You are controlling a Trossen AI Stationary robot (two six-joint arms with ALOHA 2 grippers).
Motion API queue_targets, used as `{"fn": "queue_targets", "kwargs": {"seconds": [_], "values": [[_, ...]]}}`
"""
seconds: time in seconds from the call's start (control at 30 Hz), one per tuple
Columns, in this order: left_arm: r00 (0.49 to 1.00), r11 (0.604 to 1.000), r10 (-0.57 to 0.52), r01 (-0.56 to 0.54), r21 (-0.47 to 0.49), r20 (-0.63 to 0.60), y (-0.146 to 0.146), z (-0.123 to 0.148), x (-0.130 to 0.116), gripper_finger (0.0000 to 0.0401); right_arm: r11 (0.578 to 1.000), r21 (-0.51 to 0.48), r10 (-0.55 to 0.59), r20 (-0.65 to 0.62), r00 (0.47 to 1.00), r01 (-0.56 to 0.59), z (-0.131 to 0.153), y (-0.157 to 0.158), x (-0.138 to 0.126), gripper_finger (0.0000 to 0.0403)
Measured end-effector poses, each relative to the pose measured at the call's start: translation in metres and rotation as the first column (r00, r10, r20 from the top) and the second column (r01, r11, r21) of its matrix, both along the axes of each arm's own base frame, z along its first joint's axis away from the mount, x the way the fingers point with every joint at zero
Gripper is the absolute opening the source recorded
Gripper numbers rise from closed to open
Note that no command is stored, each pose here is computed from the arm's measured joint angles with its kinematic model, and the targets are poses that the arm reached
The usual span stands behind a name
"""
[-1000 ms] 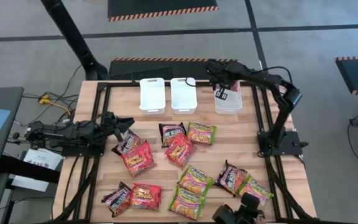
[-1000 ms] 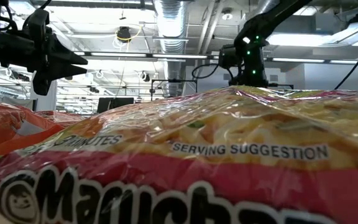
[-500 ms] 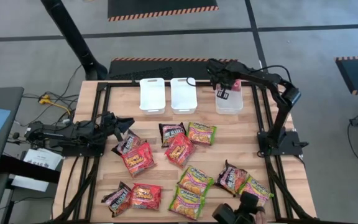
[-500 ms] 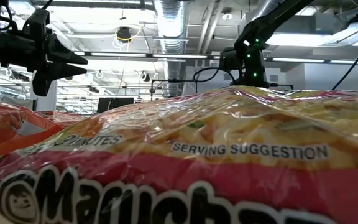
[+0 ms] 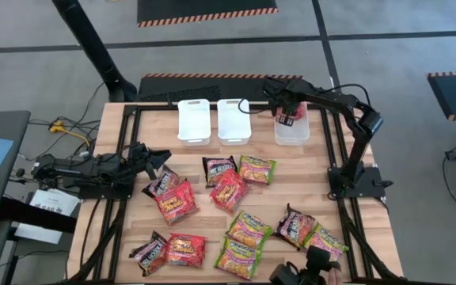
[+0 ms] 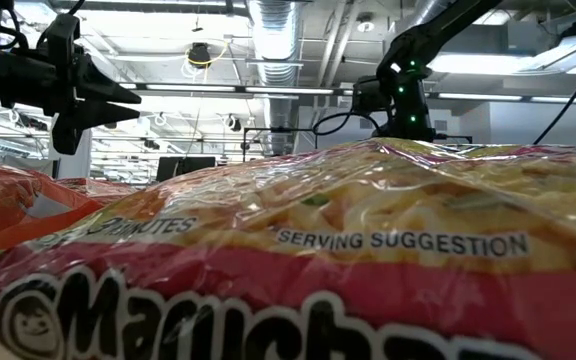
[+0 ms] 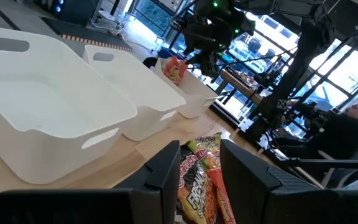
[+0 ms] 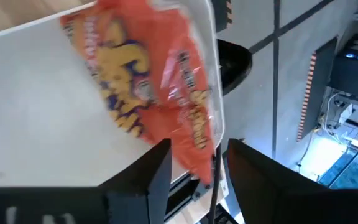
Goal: Sort Maruchan noodles
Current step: Put the black noodle pack into the middle white bin
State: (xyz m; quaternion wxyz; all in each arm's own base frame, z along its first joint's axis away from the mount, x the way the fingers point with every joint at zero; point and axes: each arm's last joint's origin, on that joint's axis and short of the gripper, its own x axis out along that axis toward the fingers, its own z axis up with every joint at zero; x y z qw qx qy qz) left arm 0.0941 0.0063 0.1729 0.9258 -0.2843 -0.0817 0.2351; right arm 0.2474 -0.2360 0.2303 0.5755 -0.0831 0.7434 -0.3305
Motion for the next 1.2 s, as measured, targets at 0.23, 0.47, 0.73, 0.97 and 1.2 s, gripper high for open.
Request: {"fn": "queue_targets", "kwargs": {"seconds": [0.23, 0.47, 0.73, 0.97, 1.2], "values": [[1.000, 1.000, -0.001, 0.001, 0.000, 0.000, 0.000, 0.000, 0.000, 0.0102, 1.000, 0.006, 0.007, 0.002, 1.000, -0.007, 0.004, 0.010, 0.007, 0.0191], [1.000, 0.999, 0.001, 0.000, 0.039, -0.022, 0.000, 0.000, 0.000, 0.0102, 0.999, -0.018, -0.028, 0.076, 0.997, 0.029, 0.036, 0.022, 0.021, 0.0187], [1.000, 0.999, 0.002, -0.001, 0.040, -0.022, 0.000, 0.000, 0.000, 0.0102, 0.994, 0.050, -0.109, 0.248, 0.963, 0.100, 0.069, 0.043, 0.036, 0.0187], [1.000, 1.000, 0.002, -0.001, 0.030, -0.017, 0.000, 0.000, 0.000, 0.0102, 0.985, 0.069, -0.173, 0.286, 0.942, 0.160, 0.086, 0.073, 0.046, 0.0187], [0.993, 0.992, -0.119, 0.119, -0.030, 0.021, -0.003, 0.000, 0.001, 0.0102, 0.981, 0.111, -0.191, 0.346, 0.919, 0.161, 0.090, 0.107, 0.061, 0.0187]]}}
